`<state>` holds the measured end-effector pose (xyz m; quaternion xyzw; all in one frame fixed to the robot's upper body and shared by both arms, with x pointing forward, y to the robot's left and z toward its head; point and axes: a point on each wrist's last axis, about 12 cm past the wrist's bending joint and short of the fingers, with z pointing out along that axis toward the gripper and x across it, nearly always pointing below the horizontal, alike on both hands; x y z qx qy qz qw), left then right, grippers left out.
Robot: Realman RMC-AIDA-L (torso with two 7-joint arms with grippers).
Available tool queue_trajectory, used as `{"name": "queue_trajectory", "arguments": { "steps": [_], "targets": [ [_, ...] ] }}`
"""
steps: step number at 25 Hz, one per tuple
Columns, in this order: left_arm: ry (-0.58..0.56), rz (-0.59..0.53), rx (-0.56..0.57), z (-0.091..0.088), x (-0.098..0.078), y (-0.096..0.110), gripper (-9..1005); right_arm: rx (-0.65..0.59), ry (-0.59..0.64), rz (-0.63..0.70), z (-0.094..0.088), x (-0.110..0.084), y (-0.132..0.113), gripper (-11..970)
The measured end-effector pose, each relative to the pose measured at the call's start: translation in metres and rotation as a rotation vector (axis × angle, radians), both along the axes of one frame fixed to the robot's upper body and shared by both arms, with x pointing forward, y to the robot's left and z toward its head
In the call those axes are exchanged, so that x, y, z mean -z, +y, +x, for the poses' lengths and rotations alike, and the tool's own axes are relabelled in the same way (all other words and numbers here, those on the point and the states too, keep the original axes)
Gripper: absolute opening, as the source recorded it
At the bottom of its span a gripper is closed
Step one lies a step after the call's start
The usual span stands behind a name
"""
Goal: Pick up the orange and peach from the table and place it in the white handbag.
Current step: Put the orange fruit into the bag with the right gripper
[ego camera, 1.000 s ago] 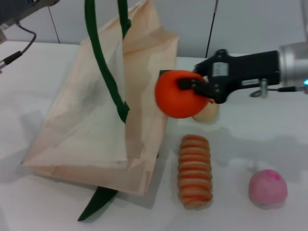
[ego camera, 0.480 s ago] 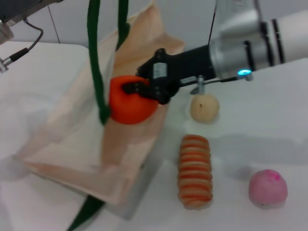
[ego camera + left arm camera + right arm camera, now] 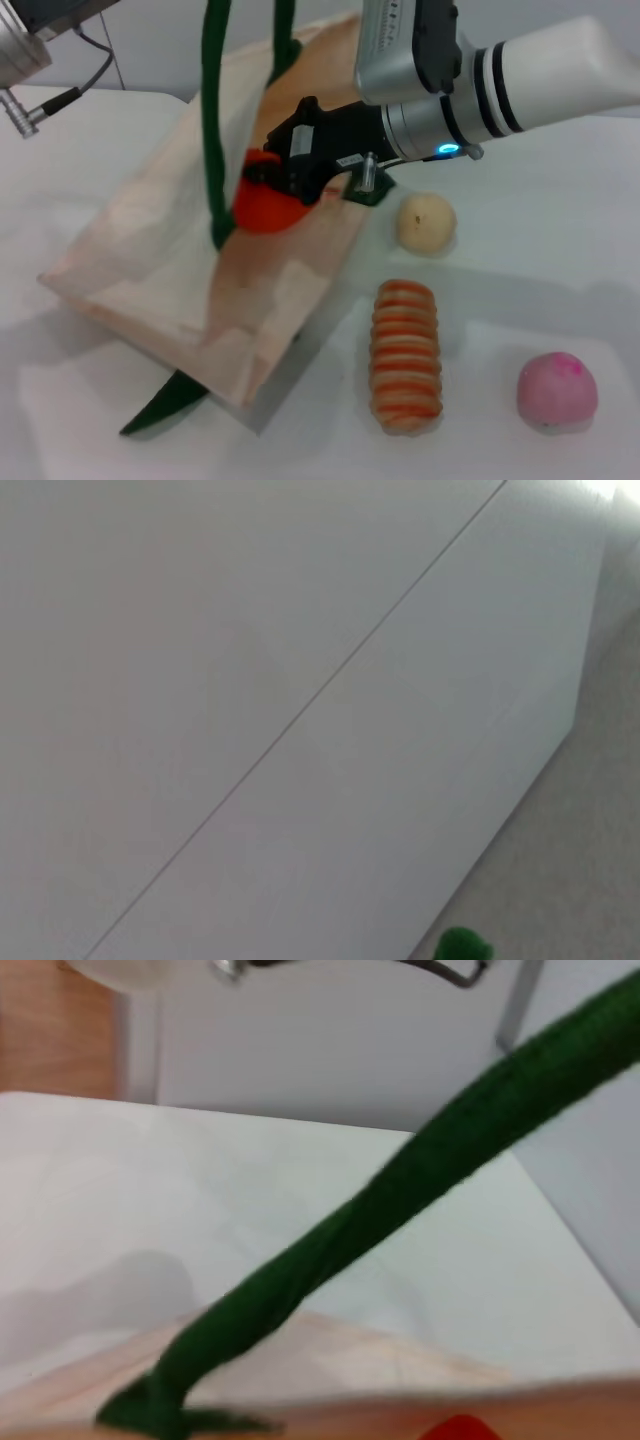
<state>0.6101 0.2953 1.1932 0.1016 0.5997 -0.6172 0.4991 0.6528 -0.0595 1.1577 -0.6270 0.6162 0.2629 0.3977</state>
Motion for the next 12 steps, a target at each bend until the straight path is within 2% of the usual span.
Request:
{"name": "queue_trajectory", "arguments": {
  "steps": [12],
  "targets": [
    [-0.009,-0.002,0.014,0.004,-0.004,-0.005,123,0.17,-0.109,0.005,0.014,0.006,0.011,74]
  ]
}}
